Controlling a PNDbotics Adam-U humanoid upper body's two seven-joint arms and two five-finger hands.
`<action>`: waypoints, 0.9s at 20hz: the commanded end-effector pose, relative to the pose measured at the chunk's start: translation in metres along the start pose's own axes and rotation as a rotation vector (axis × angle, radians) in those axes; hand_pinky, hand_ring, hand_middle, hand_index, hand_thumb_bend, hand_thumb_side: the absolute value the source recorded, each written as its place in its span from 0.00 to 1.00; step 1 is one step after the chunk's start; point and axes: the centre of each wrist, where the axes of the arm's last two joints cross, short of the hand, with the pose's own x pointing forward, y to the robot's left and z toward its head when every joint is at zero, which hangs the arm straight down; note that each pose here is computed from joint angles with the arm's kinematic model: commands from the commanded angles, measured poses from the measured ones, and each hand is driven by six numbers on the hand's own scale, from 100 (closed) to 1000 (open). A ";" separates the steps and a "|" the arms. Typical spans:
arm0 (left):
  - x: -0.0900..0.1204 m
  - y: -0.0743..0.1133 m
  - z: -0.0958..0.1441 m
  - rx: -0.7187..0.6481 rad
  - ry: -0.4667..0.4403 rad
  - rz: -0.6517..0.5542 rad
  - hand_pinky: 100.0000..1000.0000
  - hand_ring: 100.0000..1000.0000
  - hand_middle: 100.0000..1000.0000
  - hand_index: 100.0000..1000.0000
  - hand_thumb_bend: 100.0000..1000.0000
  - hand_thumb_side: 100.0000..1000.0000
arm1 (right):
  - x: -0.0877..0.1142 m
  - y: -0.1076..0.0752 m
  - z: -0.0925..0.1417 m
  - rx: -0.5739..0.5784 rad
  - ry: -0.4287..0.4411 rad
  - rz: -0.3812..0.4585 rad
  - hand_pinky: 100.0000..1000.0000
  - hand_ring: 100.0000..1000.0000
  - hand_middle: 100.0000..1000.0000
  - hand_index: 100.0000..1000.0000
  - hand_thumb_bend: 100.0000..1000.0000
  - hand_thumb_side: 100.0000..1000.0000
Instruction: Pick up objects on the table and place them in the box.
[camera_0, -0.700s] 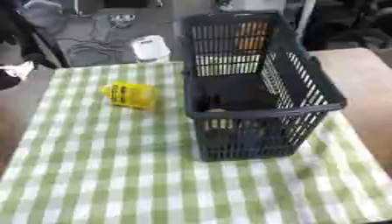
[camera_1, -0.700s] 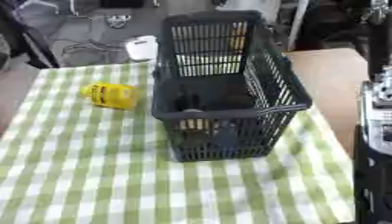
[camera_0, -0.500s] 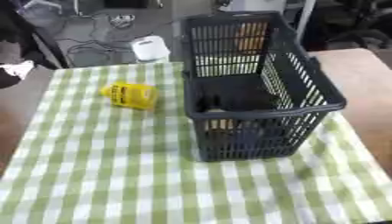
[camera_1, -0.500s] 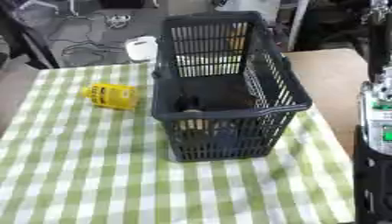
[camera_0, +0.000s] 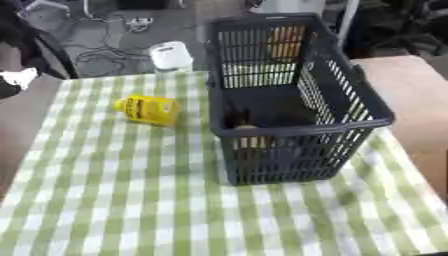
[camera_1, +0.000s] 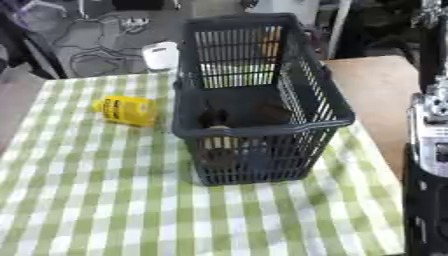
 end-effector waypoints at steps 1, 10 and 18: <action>0.007 0.021 -0.010 -0.021 -0.055 -0.080 0.72 0.65 0.47 0.67 0.47 0.00 | 0.008 -0.005 -0.008 0.000 -0.040 0.011 0.45 0.64 0.70 0.77 0.00 0.50; 0.004 0.042 -0.048 -0.332 -0.182 -0.261 0.80 0.75 0.57 0.75 0.59 0.04 | 0.006 -0.003 -0.006 0.019 -0.038 0.009 0.45 0.64 0.70 0.77 0.00 0.51; -0.012 0.019 -0.093 -0.632 -0.179 -0.331 0.84 0.79 0.65 0.81 0.64 0.21 | 0.004 0.000 -0.005 0.033 -0.033 0.002 0.45 0.64 0.70 0.77 0.00 0.51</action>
